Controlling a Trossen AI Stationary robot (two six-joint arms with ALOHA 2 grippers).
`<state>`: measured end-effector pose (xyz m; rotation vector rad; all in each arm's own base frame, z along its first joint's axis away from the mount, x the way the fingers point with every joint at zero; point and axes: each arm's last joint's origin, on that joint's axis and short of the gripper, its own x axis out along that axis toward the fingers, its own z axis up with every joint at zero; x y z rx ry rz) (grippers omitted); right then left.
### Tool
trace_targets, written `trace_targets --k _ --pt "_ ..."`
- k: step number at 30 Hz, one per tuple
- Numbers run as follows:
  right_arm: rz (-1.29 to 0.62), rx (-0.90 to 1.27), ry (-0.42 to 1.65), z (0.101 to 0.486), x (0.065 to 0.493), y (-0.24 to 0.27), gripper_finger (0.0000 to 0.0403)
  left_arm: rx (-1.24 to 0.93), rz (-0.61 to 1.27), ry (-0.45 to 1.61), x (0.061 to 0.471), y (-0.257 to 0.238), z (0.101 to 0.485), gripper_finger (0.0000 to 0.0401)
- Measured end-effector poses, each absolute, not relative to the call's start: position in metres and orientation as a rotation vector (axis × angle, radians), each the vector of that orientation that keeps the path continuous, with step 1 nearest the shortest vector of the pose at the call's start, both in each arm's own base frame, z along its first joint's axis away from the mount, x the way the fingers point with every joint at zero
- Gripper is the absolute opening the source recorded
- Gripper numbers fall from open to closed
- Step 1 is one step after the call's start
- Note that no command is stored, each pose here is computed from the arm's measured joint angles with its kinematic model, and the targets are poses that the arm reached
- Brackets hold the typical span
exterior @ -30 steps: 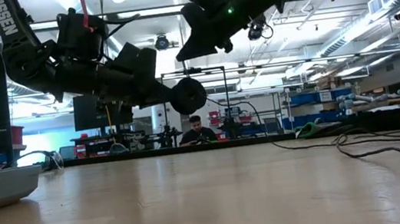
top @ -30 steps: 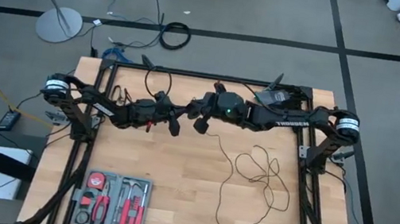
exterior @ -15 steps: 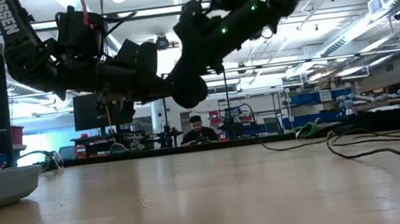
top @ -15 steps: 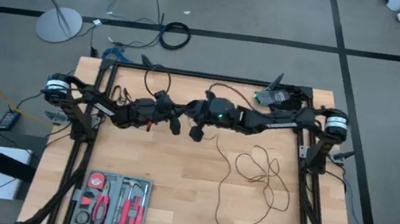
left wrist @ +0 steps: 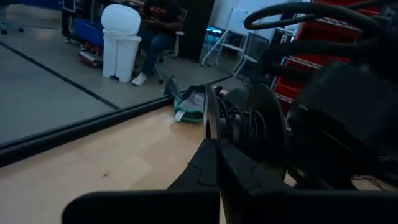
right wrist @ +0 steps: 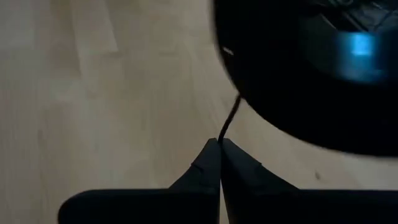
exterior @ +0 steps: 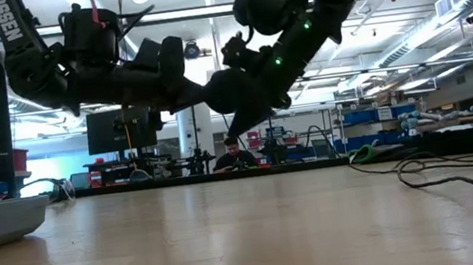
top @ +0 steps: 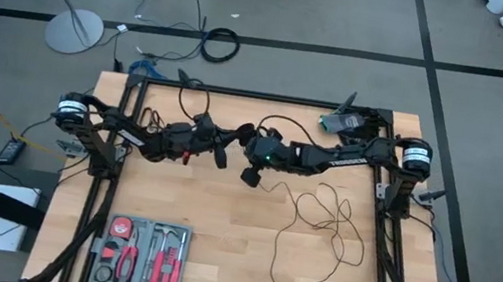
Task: Coil cords
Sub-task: Coil the black wire on the spool
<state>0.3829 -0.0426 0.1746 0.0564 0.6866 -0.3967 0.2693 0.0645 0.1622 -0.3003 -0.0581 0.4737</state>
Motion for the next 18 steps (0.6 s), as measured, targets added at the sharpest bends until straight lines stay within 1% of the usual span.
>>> trace_targets --k 5,13,18 --pt "-0.362 0.071 0.645 0.154 0.371 -0.034 0.0002 -0.312 0.474 -0.055 0.263 0.063 0.157 0.0" --pt "-0.323 0.242 0.409 0.121 0.336 -0.024 0.0016 -0.318 0.483 -0.036 0.25 0.06 0.146 0.0" --pt "-0.34 0.327 0.393 0.106 0.315 -0.022 0.002 -0.315 0.472 -0.043 0.25 0.06 0.147 0.0"
